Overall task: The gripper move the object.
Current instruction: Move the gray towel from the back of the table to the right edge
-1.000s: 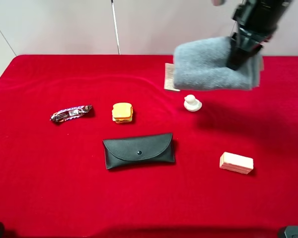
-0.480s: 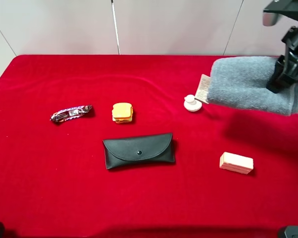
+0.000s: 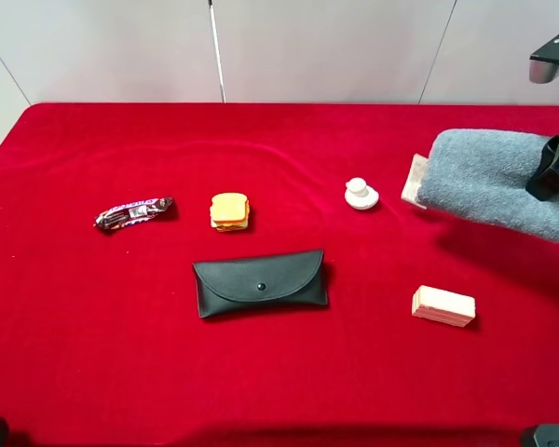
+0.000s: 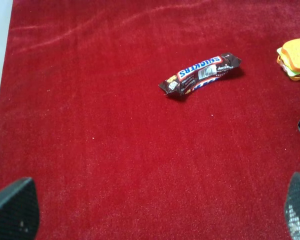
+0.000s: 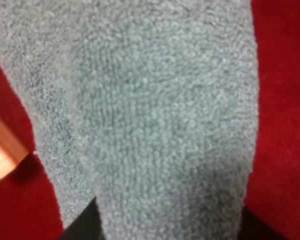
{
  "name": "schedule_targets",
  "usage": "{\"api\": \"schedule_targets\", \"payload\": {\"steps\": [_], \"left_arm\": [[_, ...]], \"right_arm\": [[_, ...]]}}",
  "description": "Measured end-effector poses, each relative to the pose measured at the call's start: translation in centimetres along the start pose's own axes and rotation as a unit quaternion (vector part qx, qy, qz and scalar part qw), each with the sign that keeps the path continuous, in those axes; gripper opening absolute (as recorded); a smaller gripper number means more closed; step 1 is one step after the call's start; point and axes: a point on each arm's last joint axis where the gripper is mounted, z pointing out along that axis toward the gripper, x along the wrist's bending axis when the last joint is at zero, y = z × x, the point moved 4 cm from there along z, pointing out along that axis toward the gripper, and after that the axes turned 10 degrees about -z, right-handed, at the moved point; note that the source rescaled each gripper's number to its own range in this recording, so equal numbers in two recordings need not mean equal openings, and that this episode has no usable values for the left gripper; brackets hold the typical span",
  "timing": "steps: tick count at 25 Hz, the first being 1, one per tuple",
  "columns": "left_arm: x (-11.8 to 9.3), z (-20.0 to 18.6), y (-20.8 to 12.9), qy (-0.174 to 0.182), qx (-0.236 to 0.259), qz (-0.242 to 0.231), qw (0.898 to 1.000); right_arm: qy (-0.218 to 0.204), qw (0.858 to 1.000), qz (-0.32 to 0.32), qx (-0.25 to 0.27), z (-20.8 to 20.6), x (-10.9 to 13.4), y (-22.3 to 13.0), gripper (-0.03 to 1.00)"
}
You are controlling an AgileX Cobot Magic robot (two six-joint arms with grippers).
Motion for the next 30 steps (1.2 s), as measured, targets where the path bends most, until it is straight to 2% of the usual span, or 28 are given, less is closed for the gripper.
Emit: {"api": "schedule_targets", "payload": {"steps": [10, 23, 26, 30], "left_arm": [[0.0, 0.0, 0.0, 0.0, 0.0, 0.0, 1.0], [0.0, 0.0, 0.0, 0.0, 0.0, 0.0, 1.0], [0.0, 0.0, 0.0, 0.0, 0.0, 0.0, 1.0], [0.0, 0.0, 0.0, 0.0, 0.0, 0.0, 1.0]], "right_arm": [[-0.039, 0.998, 0.048, -0.02, 1.3, -1.9, -1.9, 0.0], [-0.065, 0.992, 0.103, -0.02, 2.6, -3.2, -4.9, 0.0], [-0.055, 0.992, 0.111, -0.02, 3.4, -3.3, -4.8, 0.0], [-0.022, 0.991, 0.135, -0.015, 5.4, -3.0, -4.5, 0.0]]}}
